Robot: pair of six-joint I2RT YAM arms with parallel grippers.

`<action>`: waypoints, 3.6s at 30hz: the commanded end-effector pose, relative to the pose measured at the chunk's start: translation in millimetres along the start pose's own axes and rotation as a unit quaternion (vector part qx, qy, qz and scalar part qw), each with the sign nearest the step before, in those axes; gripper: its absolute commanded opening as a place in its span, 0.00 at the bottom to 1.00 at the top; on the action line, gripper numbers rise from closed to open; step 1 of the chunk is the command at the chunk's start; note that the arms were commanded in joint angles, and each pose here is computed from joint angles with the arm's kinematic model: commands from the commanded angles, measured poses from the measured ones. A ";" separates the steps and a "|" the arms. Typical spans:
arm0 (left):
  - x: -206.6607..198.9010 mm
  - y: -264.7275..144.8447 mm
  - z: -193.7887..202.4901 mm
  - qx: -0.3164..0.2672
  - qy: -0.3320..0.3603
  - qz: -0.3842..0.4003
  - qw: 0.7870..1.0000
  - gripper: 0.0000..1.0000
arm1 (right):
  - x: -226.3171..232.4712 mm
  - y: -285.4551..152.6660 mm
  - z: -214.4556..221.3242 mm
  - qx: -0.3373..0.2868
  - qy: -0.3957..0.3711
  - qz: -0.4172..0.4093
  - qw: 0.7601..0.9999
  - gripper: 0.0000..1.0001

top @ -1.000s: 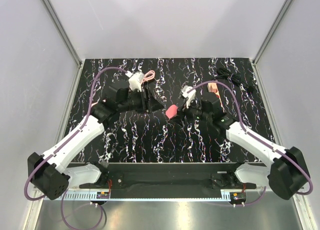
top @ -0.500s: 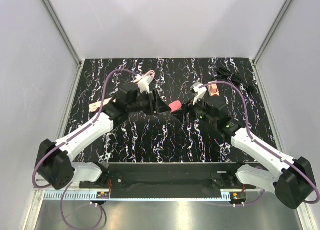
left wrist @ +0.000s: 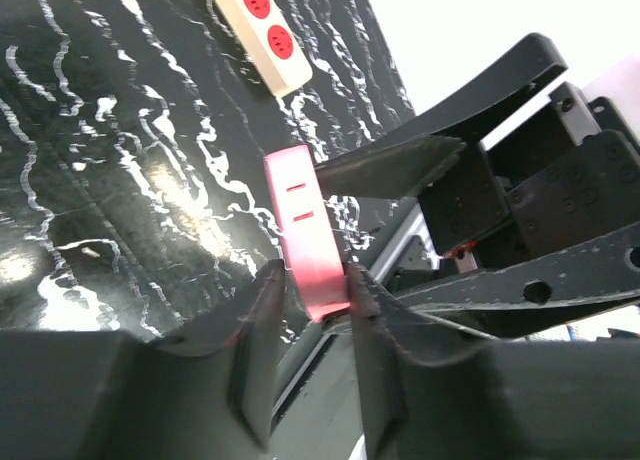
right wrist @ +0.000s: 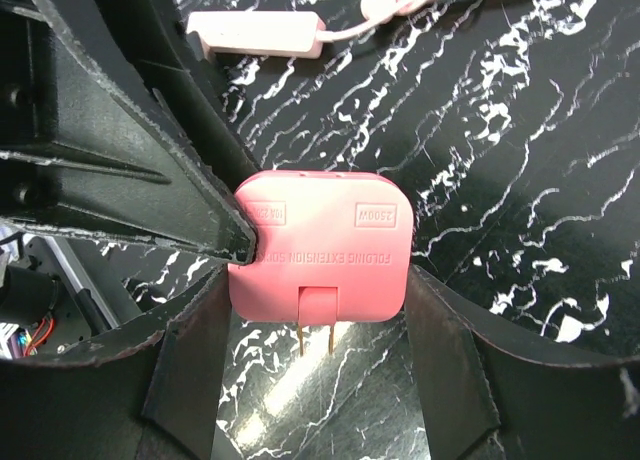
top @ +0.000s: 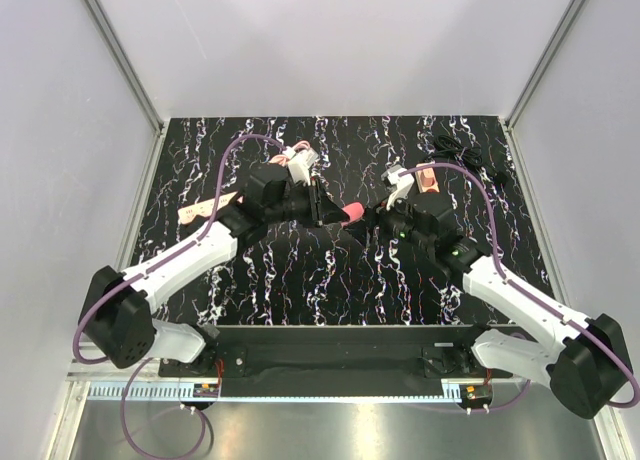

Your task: Insert the plug

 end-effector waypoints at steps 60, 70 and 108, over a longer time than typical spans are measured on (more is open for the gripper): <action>-57.5 -95.2 92.9 0.219 0.273 0.234 0.907 0.36 | 130.3 -67.8 -6.9 0.217 0.000 -0.338 0.916 0.00; -81.5 -103.7 76.5 0.193 0.267 0.256 0.909 0.76 | 118.3 -78.7 -26.9 0.135 -0.005 -0.259 0.956 0.00; -74.6 -91.8 70.6 0.209 0.260 0.283 0.899 0.00 | 132.9 -71.2 -28.9 0.215 0.017 -0.325 0.921 0.52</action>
Point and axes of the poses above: each gripper's point midway between its finger pads, its own y axis out along the fingers, its own x axis along the line the jaws close on, z = x × y, the point moved 1 cm from there along -y, back along the fingers, and after that the axes turned 11 degrees about -y, right-handed, at the moved point
